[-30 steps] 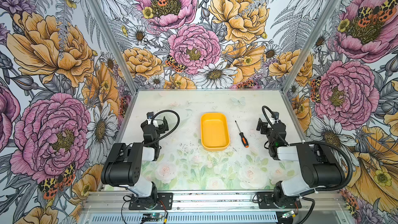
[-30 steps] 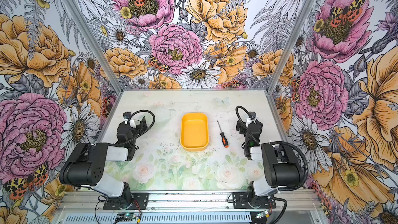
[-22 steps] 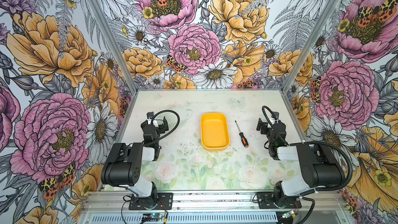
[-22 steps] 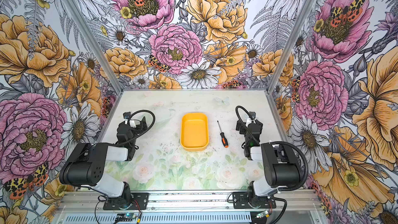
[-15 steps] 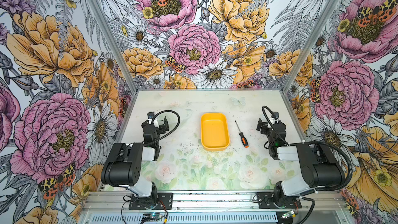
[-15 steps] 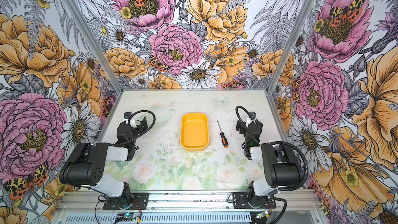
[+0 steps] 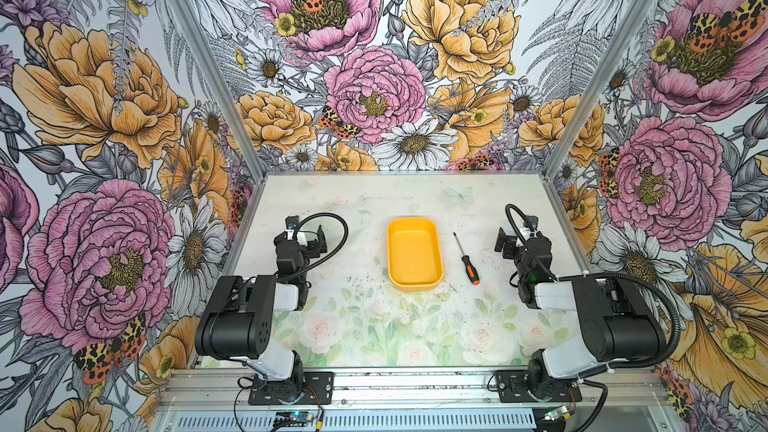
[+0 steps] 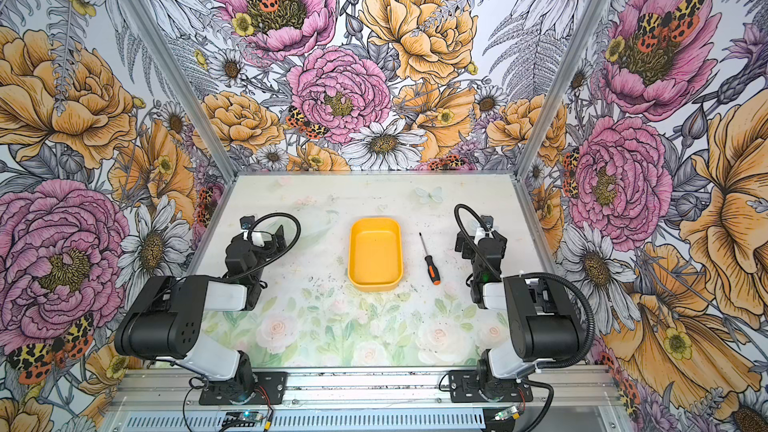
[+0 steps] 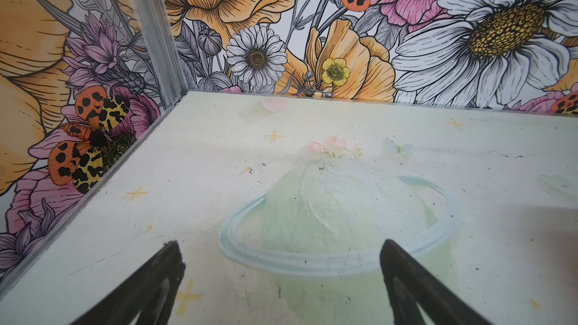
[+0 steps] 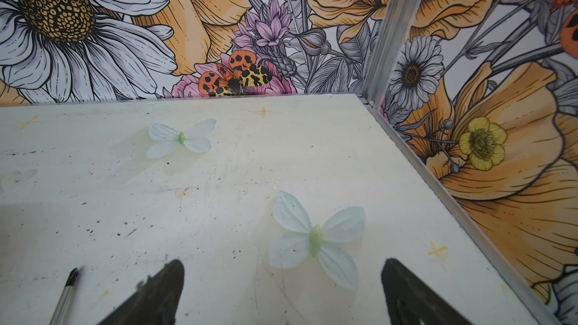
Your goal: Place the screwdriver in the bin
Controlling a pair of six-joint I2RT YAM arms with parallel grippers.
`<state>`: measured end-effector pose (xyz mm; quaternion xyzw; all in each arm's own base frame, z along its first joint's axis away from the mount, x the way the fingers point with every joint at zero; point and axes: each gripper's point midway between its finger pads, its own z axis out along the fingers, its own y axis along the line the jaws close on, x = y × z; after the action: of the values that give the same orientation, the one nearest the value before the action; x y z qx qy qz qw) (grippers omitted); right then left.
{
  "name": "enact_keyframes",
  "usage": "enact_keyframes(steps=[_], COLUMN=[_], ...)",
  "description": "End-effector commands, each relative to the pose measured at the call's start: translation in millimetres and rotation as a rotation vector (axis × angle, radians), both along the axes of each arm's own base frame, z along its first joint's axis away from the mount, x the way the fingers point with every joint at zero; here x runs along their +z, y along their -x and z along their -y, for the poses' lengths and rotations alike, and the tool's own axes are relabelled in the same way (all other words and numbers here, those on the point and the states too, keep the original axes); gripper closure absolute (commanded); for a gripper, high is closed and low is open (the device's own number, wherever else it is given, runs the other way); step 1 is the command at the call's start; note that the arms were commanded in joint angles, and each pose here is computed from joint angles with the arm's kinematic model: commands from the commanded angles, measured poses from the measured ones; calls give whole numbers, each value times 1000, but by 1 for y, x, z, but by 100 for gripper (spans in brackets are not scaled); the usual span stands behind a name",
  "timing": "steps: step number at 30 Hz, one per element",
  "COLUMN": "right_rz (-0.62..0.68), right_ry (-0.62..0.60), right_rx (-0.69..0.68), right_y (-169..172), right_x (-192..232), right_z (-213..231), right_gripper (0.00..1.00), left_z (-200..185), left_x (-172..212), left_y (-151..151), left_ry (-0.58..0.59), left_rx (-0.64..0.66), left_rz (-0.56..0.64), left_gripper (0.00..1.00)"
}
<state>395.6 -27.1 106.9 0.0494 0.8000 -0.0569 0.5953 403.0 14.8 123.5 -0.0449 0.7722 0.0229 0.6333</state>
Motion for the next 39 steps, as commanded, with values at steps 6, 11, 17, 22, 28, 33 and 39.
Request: enact_keyframes(steps=[6, 11, 17, 22, 28, 33, 39], right_rz=[16, 18, 1, 0, -212, -390, -515], right_ry=[13, 12, 9, -24, -231, -345, -383], right_rx=[1, 0, 43, 78, 329, 456, 401], right_y=[-5, -5, -6, 1, 16, 37, 48], right_x=[6, 6, 22, 59, 68, 33, -8], right_z=[-1, -1, -7, -16, -73, -116, -124], right_gripper=[0, 1, 1, 4, 6, 7, 13], left_z=[-2, -3, -2, 13, 47, 88, 142], left_x=[7, 6, 16, 45, 95, 92, 71], left_y=[-1, -2, -2, 0, 9, 4, -10], left_ry=[-14, -9, 7, -25, 66, 176, 204], left_rx=[30, 29, 3, -63, -191, -300, -426], left_rz=[19, 17, 16, -7, 72, 39, -58], left_gripper=[1, 1, 1, 1, 1, 1, 1])
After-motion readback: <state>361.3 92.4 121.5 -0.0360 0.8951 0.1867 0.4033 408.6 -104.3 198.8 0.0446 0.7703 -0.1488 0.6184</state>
